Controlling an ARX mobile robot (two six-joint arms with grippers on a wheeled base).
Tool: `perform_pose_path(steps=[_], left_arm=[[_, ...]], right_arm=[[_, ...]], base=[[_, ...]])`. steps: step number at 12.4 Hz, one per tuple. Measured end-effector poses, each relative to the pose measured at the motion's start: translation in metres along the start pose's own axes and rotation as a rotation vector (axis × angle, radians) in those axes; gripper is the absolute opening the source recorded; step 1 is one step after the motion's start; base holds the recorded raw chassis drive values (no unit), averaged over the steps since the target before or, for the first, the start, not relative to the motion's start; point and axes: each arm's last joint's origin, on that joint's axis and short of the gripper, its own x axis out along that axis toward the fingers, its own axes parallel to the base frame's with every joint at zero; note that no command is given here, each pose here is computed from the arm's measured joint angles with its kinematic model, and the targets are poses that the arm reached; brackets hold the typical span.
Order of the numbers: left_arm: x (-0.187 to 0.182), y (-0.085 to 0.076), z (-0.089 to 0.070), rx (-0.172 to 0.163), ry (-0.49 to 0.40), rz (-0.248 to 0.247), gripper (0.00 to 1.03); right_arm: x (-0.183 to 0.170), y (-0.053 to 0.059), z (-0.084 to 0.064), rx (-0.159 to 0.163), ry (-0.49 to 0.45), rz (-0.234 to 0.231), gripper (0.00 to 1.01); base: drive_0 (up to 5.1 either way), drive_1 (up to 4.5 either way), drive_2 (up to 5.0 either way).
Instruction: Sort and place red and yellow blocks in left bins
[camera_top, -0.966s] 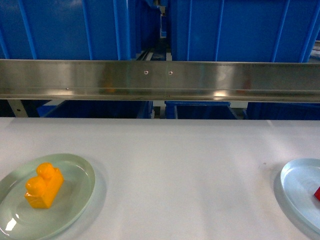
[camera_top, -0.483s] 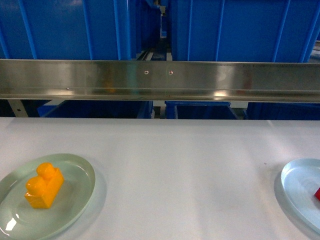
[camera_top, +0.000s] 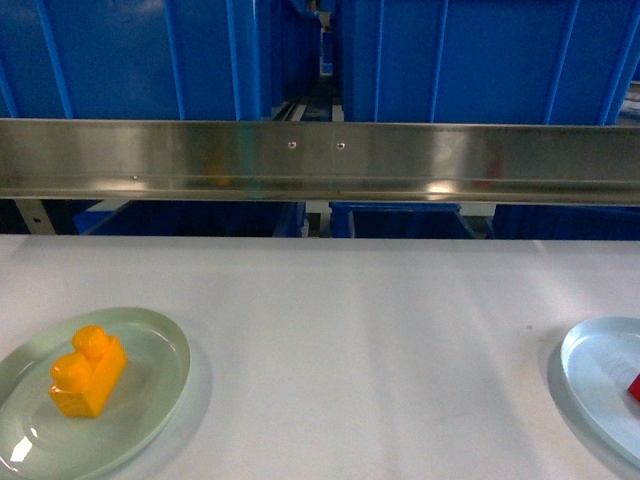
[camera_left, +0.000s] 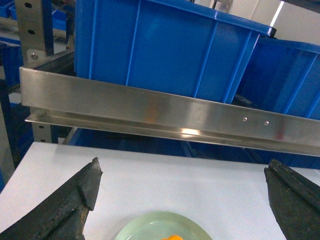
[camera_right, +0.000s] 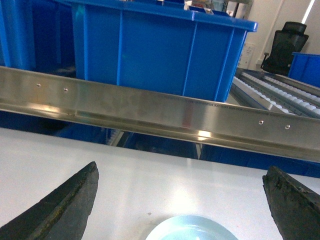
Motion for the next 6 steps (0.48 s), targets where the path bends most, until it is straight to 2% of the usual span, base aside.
perform_pose_path(steps=[2, 5, 6], left_arm=[[0.03, -0.004, 0.003, 0.032, 0.018, -0.026, 0.98], [0.03, -0.004, 0.003, 0.048, 0.018, -0.024, 0.98], [0.03, -0.004, 0.003, 0.048, 0.017, -0.024, 0.98]], right_arm=[[0.035, -0.01, -0.011, -0.027, 0.05, -0.022, 0.98], [0.076, -0.032, -0.045, -0.013, 0.24, -0.016, 0.98], [0.082, -0.038, -0.054, -0.017, 0.265, -0.032, 0.98]], base=[[0.0, 0.0, 0.0], [0.0, 0.0, 0.0], [0.0, 0.0, 0.0]])
